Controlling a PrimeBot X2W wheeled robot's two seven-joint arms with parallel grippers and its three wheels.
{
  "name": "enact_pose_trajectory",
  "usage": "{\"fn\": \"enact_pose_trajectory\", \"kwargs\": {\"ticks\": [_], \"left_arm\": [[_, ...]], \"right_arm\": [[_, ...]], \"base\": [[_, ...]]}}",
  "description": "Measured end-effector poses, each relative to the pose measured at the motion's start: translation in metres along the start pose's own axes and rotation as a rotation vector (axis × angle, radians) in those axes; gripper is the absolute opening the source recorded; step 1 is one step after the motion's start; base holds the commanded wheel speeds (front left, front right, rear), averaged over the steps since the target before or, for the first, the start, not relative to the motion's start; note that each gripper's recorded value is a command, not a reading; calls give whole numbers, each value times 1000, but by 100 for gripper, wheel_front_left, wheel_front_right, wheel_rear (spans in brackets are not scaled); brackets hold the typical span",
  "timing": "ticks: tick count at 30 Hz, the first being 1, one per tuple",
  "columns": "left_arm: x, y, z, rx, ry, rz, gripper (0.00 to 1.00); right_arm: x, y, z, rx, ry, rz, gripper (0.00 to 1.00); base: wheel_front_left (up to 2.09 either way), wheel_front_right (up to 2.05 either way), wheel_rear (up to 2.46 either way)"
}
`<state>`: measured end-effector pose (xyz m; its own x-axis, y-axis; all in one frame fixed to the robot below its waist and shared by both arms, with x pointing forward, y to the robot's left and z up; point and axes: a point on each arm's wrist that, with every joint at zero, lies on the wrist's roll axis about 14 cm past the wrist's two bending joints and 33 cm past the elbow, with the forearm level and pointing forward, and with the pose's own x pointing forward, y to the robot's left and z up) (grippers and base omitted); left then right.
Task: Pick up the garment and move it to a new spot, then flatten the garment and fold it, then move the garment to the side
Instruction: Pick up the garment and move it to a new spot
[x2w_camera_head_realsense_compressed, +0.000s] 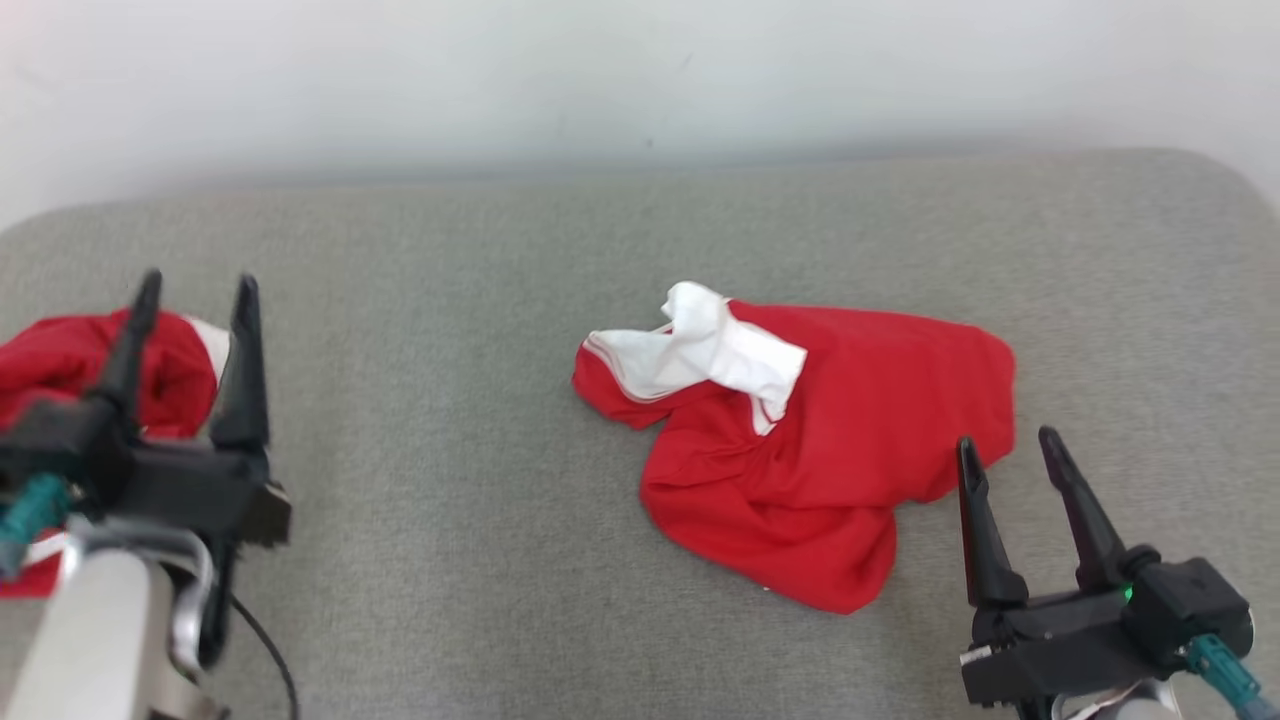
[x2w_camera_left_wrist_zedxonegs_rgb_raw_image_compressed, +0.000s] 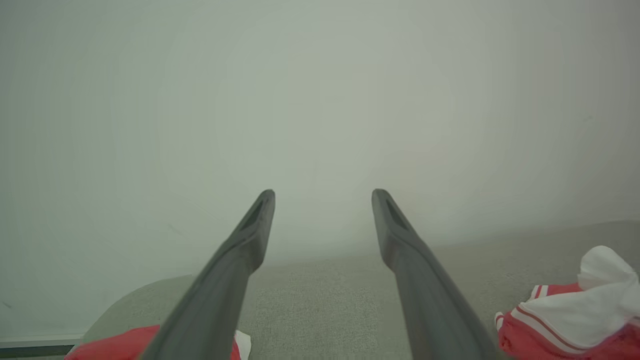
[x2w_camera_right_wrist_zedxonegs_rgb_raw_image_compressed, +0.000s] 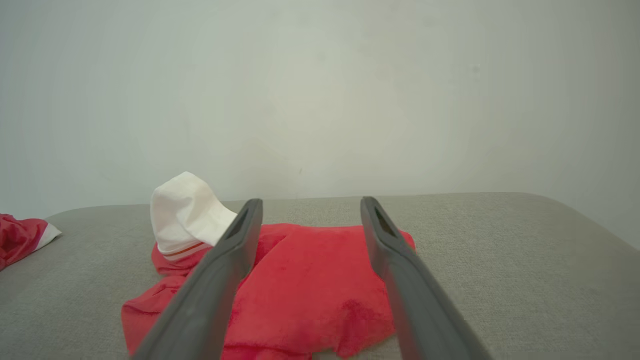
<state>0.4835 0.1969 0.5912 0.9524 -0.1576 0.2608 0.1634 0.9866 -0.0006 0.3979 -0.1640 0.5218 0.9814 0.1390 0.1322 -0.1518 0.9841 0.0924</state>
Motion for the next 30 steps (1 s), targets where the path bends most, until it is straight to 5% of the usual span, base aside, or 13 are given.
{"fn": "enact_pose_trajectory", "kwargs": {"ticks": [9,30], "left_arm": [[-38,-29,-11,-78,29,-14,100],[-109,-17,-31,-87,102,110,100]], "right_arm": [[-19,-6,6,3,-10,-32,100],[-16,9,-8,29,27,11,100]], "base": [[0,0,0],[0,0,0]]}}
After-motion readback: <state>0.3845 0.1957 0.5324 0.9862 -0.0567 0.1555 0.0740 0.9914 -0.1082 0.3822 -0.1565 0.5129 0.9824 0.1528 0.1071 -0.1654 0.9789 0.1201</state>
